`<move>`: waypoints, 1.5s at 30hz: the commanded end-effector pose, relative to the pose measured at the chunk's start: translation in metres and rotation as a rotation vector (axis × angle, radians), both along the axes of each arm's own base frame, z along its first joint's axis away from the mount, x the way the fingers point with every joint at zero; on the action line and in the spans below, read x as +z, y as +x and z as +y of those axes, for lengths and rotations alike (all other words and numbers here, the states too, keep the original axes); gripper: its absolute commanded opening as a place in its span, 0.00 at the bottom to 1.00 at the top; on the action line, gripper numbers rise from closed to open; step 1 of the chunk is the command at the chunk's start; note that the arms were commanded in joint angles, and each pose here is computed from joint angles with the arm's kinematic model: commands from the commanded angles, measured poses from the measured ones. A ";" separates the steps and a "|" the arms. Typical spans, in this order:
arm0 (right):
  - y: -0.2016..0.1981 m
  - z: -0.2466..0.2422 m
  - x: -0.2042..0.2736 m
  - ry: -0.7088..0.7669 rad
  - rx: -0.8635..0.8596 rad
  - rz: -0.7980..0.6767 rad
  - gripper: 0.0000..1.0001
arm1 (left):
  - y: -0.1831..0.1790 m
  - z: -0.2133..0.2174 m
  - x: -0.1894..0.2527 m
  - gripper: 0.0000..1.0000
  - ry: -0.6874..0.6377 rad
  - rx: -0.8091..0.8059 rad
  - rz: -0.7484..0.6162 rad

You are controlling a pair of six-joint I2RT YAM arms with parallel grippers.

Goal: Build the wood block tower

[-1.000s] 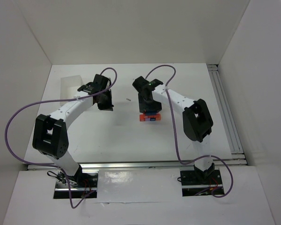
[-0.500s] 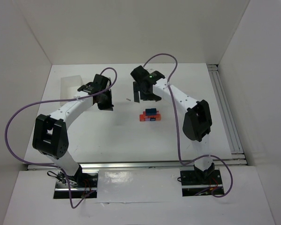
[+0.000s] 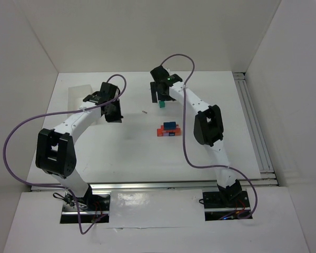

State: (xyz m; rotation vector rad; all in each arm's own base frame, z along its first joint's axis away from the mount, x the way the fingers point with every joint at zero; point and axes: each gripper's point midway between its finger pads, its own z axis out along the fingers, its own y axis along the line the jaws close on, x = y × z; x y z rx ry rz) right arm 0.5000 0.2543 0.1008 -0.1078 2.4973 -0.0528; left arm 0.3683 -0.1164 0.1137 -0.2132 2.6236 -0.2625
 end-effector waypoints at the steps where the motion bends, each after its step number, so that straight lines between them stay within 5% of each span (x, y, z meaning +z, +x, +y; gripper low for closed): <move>1: 0.035 0.003 0.010 0.070 0.020 -0.086 0.91 | 0.000 0.010 0.009 0.05 0.030 0.011 -0.029; 13: 0.049 0.015 -0.023 0.102 0.088 -0.081 0.84 | 0.002 0.008 0.003 0.05 0.024 0.006 -0.019; 31: 0.045 0.020 -0.042 0.082 0.096 -0.039 0.41 | -0.001 0.007 0.000 0.05 0.024 -0.006 -0.009; 38: 0.040 0.021 -0.044 0.067 0.099 -0.024 0.41 | -0.001 0.007 -0.003 0.05 0.024 -0.006 -0.009; 45: 0.043 0.012 0.011 0.070 0.048 -0.108 0.40 | -0.002 0.005 0.001 0.05 0.014 -0.011 -0.016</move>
